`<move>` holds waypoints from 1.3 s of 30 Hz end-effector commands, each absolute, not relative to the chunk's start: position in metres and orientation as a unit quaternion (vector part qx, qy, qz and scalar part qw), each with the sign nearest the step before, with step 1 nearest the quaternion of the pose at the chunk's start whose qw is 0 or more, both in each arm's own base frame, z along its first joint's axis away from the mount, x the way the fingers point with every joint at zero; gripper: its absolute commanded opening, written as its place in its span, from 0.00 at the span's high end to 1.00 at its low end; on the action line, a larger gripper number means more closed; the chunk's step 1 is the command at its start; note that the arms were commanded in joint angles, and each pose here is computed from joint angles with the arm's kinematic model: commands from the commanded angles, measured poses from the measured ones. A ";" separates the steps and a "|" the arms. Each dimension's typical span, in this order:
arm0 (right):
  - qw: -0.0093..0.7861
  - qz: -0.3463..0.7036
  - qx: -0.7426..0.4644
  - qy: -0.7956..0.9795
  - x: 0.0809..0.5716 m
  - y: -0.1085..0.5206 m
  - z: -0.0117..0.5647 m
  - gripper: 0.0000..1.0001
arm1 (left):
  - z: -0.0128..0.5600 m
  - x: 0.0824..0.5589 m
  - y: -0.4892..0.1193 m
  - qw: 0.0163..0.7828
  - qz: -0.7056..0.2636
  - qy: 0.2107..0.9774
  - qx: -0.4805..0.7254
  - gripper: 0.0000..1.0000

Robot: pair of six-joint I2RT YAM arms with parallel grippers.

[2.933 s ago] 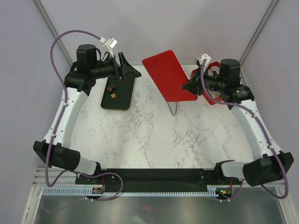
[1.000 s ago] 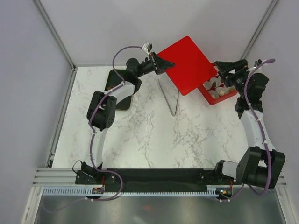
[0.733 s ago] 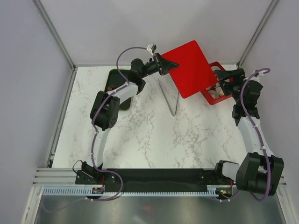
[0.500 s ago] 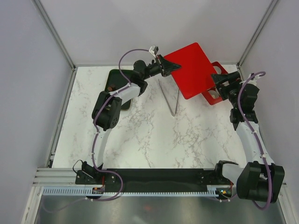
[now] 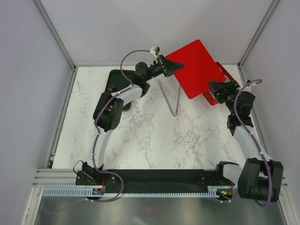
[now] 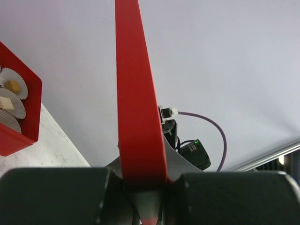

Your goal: Pack the chocolate

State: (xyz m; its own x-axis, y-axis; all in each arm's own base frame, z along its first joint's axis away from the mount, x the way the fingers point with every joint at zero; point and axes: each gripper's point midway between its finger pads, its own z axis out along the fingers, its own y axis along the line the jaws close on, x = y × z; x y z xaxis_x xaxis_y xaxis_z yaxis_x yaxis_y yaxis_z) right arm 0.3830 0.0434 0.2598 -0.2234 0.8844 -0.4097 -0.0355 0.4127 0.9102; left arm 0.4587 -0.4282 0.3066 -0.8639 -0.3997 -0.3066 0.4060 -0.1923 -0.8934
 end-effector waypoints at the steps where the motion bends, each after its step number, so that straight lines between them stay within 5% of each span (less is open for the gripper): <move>1: 0.570 0.496 0.281 0.592 0.378 0.053 0.301 0.45 | 0.322 0.456 -0.430 0.275 -0.787 0.553 -0.006 0.98; 5: 0.573 0.508 0.283 0.578 0.377 0.053 0.300 0.53 | 0.306 0.457 -0.435 0.272 -0.775 0.570 -0.010 0.98; 9: 0.574 0.520 0.279 0.568 0.384 0.054 0.305 0.77 | 0.294 0.457 -0.438 0.262 -0.768 0.584 -0.010 0.95; 13: 0.579 0.557 0.259 0.536 0.391 0.057 0.322 0.99 | 0.282 0.457 -0.436 0.254 -0.764 0.593 -0.009 0.82; 19: 0.587 0.561 0.255 0.525 0.415 0.040 0.330 1.00 | 0.273 0.455 -0.423 0.251 -0.755 0.606 -0.008 0.50; 22: 0.593 0.569 0.247 0.513 0.430 0.024 0.346 1.00 | 0.257 0.451 -0.412 0.254 -0.737 0.626 -0.012 0.44; 31: 0.547 0.576 0.284 0.538 0.476 -0.029 0.307 1.00 | 0.232 0.428 -0.388 0.252 -0.699 0.669 0.013 0.40; 39: 0.502 0.531 0.355 0.583 0.499 -0.072 0.243 1.00 | 0.285 0.384 -0.377 0.271 -0.708 0.651 0.046 0.40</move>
State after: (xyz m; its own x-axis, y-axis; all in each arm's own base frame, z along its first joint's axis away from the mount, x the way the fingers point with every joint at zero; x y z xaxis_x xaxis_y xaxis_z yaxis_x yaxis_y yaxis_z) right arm 0.4958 -0.0658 0.2274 -0.2357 0.9592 -0.1559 -0.0970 0.1364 0.9859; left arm 0.4083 -0.3772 0.2355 -0.8971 -0.3458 -0.2750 0.2798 0.0371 -0.9593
